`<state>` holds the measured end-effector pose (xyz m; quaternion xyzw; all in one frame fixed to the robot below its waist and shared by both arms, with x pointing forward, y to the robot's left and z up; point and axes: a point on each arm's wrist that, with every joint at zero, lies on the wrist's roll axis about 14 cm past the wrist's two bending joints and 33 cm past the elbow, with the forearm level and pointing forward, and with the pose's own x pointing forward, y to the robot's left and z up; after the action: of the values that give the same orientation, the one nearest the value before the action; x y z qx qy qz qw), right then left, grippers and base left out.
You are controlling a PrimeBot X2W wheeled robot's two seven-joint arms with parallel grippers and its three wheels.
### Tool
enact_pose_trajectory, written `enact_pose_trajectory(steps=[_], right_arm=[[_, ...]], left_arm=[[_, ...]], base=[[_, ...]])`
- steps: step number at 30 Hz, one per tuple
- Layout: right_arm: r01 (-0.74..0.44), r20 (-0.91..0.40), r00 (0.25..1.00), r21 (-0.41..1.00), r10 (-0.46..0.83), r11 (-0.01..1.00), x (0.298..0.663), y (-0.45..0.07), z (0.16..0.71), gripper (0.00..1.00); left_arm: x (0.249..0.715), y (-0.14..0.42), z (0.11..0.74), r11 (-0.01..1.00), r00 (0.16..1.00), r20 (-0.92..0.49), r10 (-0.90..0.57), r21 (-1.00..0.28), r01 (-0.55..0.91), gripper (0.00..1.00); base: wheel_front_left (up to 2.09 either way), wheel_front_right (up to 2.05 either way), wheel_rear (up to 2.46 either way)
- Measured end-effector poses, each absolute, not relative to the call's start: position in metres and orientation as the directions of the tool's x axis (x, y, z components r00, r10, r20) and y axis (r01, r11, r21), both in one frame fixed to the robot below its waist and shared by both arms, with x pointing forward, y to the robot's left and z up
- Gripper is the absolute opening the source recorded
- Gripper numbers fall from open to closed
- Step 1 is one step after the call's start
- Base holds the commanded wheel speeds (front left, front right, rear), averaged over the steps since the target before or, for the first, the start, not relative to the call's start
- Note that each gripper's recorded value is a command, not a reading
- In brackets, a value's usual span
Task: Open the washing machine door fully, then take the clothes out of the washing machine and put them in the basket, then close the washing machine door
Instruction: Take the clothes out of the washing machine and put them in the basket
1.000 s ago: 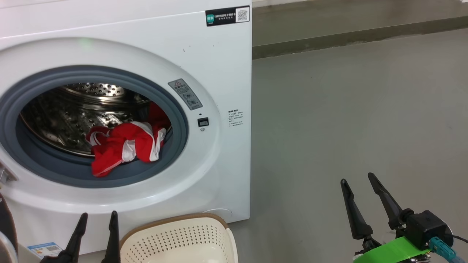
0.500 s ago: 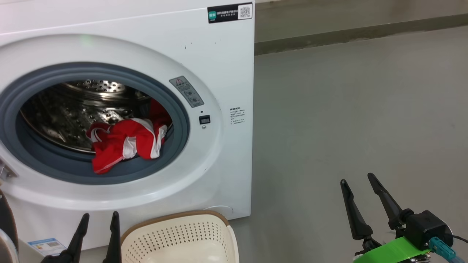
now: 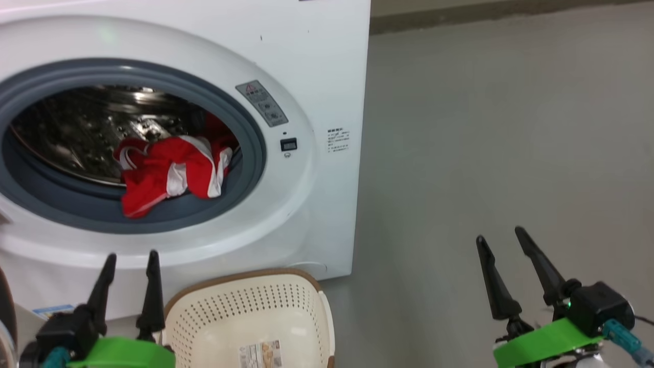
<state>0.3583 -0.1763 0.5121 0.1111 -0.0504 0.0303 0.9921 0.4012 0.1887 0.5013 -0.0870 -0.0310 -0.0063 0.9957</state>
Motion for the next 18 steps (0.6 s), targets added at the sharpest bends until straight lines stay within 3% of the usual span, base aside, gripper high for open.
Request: enact_pose_trajectory(steps=[18], right_arm=[[-0.075,0.053,0.996,0.219,0.065,0.973,0.42,-0.172,0.486,1.0]], left_arm=[[0.504,0.19,0.491,0.984,0.998,0.052,0.022,-0.175,-0.013,1.0]], base=[[0.0,0.0,0.0]])
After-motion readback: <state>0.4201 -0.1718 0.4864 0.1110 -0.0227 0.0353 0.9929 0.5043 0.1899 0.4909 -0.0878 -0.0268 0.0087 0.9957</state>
